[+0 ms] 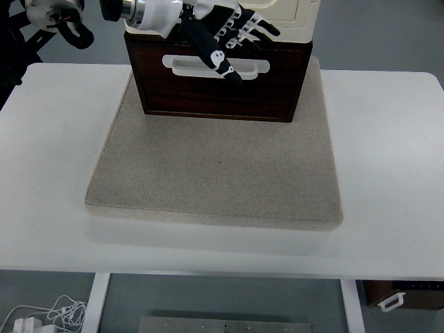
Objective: Close drawer under combined cabinet
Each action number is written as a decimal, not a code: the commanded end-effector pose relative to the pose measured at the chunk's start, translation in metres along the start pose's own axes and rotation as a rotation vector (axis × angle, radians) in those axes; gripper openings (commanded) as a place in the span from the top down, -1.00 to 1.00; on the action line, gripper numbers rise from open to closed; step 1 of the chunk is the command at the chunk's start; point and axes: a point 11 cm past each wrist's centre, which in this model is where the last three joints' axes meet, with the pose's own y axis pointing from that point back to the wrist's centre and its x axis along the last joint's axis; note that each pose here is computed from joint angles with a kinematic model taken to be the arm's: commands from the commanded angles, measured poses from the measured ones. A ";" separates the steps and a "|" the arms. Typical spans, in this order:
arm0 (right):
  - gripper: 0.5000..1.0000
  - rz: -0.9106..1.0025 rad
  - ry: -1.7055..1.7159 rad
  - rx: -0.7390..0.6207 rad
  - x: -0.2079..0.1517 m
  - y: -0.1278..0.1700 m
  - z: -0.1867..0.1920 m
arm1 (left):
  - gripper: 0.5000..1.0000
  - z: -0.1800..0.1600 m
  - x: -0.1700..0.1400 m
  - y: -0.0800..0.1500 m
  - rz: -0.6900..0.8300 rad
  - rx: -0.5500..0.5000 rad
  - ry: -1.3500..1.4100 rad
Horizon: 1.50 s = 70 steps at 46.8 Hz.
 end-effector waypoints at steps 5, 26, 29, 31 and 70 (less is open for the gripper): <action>-0.81 0.000 0.001 0.000 0.000 0.000 0.000 | -0.99 0.052 0.018 0.021 0.060 -0.261 0.012; -0.81 0.000 0.001 0.000 0.000 0.000 0.000 | -0.99 0.108 0.109 0.131 0.373 -0.766 0.217; -0.81 0.000 0.001 0.000 0.000 0.000 0.000 | -0.99 0.107 0.125 0.151 0.470 -0.812 0.266; -0.81 0.000 0.001 0.000 0.000 0.000 0.000 | -0.99 0.103 0.134 0.161 0.526 -0.828 0.298; -0.81 0.000 0.003 -0.002 0.000 0.000 0.001 | -0.99 -0.087 0.195 0.204 1.148 -0.598 0.909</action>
